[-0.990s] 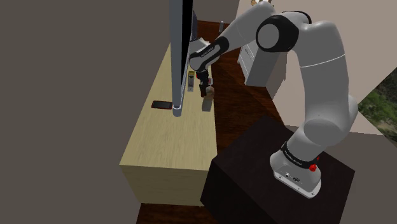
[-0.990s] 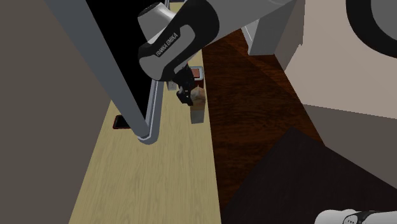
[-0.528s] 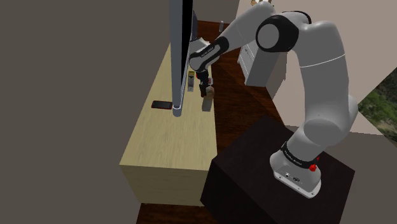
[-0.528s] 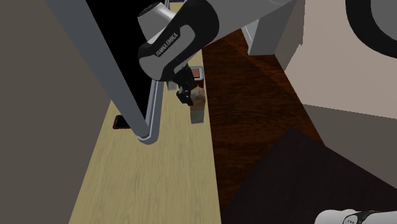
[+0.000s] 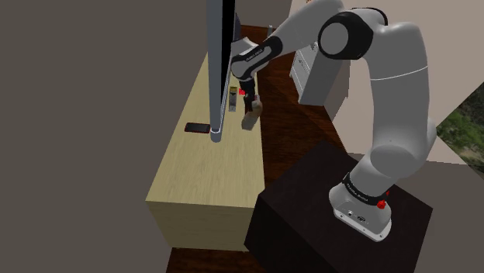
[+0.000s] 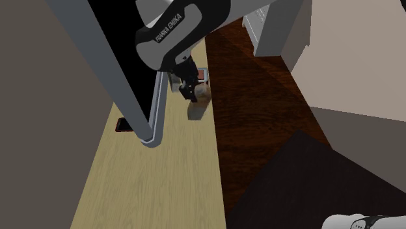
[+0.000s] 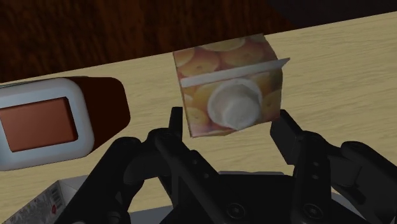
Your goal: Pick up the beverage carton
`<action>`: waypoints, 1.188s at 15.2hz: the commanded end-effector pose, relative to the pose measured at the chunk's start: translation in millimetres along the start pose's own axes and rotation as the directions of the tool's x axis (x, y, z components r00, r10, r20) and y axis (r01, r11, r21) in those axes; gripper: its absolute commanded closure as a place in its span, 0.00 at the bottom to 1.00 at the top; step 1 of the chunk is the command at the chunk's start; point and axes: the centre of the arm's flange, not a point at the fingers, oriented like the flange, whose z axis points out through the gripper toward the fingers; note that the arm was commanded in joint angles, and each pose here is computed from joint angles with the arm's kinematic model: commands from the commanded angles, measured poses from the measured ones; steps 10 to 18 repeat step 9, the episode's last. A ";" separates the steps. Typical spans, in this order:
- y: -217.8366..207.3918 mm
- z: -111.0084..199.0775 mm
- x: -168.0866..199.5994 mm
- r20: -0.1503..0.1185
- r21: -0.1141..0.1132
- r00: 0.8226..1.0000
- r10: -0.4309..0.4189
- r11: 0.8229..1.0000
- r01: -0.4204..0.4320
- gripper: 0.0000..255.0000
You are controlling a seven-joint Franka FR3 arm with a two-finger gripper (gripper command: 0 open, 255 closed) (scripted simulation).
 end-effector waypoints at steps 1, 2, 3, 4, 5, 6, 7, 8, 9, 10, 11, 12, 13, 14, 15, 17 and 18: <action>0.8 -10.0 -4.1 0.000 0.000 1.000 0.000 1.000 0.000 1.00; 0.8 -15.0 -5.7 0.000 0.000 1.000 0.000 1.000 0.000 1.00; 0.9 -20.1 -7.3 0.000 0.000 1.000 0.000 1.000 0.000 1.00; 0.9 -25.1 -8.8 0.000 0.000 1.000 0.000 1.000 0.000 1.00; 1.0 -30.1 -10.4 0.000 0.000 1.000 0.000 1.000 0.000 1.00; 1.0 -35.2 -12.0 0.000 0.000 1.000 0.000 1.000 0.000 1.00; 1.0 -40.2 -13.6 0.000 0.000 1.000 0.000 1.000 0.000 1.00; 1.1 -41.0 -13.8 0.000 0.000 1.000 0.000 1.000 0.000 1.00; 1.1 -41.0 -13.8 0.000 0.000 1.000 0.000 1.000 0.000 1.00; 1.1 -41.0 -13.8 0.000 0.000 1.000 0.000 1.000 0.000 1.00; 1.1 -41.0 -13.8 0.000 0.000 1.000 0.000 1.000 0.000 1.00; 1.1 -41.0 -13.8 0.000 0.000 1.000 0.000 1.000 0.000 1.00; 1.1 -41.0 -13.8 0.000 0.000 1.000 0.000 1.000 0.000 1.00; 1.1 -41.0 -13.8 0.000 0.000 1.000 0.000 1.000 0.000 1.00; 1.1 -41.0 -13.8 0.000 0.000 1.000 0.000 1.000 0.000 1.00; 1.1 -41.0 -13.8 0.000 0.000 1.000 0.000 1.000 0.000 1.00; 1.1 -41.0 -13.8 0.000 0.000 1.000 0.000 1.000 0.000 1.00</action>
